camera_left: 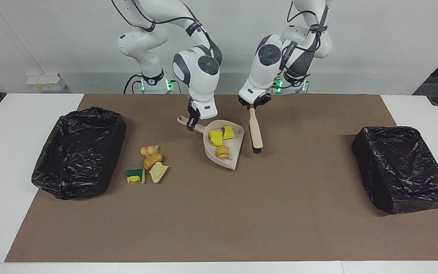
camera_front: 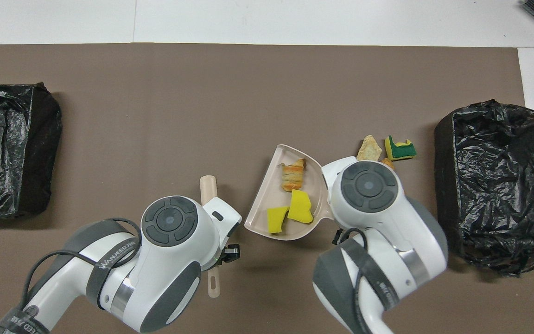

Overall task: Sweep and dump trash in bin
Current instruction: 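Carry the dustpan to the trash bag nearest the right gripper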

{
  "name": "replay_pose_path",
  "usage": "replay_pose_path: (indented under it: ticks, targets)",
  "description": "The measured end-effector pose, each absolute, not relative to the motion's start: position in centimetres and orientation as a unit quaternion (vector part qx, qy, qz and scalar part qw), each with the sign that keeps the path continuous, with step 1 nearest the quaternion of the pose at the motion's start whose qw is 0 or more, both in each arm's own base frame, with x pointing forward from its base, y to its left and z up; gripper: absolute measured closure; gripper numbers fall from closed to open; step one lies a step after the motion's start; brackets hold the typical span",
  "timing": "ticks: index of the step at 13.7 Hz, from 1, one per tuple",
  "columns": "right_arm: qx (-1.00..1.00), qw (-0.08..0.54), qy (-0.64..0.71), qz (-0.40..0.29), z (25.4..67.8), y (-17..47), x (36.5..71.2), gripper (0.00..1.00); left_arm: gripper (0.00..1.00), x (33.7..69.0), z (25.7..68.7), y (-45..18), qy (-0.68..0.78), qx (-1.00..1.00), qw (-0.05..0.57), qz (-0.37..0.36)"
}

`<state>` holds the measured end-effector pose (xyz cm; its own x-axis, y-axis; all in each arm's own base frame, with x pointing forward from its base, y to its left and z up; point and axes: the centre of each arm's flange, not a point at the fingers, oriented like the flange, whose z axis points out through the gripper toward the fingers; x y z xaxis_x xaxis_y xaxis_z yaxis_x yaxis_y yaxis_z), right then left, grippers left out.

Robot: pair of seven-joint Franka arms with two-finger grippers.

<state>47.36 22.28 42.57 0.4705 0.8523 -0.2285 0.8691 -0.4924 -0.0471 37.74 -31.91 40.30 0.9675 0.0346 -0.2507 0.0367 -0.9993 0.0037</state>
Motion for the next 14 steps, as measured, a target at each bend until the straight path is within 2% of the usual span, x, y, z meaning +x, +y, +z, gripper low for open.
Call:
replay_pose_path:
  ticks: [4, 7, 11, 14]
  targets:
    - [0.895, 0.026, 0.431, -0.107, 50.7, 14.2, 48.3, 0.67, 0.74, 35.1, 39.1, -34.5, 0.017, 0.994, 0.004, -0.112]
    - [0.929, 0.021, 0.360, -0.082, 55.7, 5.3, 48.8, 0.67, 0.74, 29.7, 37.1, -38.1, -0.004, 0.994, -0.012, -0.111]
    - [0.946, 0.009, 0.314, -0.074, 57.0, -10.7, 48.0, 0.67, 0.74, 24.0, 35.7, -40.8, -0.016, 0.995, -0.013, -0.097]
    - [0.950, 0.054, 0.288, -0.109, 57.0, -17.1, 46.2, 0.67, 0.74, 21.8, 34.9, -40.8, -0.030, 0.995, -0.013, -0.093]
